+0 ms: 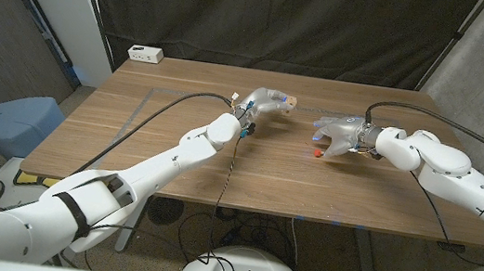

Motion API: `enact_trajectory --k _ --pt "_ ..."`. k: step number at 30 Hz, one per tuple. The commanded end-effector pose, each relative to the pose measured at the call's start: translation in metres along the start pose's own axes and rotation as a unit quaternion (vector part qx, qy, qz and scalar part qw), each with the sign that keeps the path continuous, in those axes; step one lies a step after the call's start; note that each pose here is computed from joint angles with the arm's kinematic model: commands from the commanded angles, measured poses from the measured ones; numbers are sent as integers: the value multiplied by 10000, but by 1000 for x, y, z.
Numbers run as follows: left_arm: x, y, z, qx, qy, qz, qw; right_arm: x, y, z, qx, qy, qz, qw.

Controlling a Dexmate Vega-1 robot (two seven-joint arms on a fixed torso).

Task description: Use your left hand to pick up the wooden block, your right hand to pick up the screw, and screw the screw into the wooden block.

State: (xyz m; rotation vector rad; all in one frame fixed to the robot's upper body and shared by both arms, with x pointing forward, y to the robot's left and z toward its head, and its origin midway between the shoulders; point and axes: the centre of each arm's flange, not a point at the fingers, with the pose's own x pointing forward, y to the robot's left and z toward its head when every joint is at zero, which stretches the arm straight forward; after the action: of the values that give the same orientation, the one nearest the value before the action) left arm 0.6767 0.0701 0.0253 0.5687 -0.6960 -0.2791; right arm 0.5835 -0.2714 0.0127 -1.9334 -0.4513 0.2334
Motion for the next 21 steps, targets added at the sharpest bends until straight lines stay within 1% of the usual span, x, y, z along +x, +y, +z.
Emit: enact_trajectory --k 1,21 --pt "-1 -2 -1 13 16 -1 10000 3 6 1 21 35 40 10000" --pt "0 -4 -1 60 5 -37 10000 7 12 3 118 138 95 9998"
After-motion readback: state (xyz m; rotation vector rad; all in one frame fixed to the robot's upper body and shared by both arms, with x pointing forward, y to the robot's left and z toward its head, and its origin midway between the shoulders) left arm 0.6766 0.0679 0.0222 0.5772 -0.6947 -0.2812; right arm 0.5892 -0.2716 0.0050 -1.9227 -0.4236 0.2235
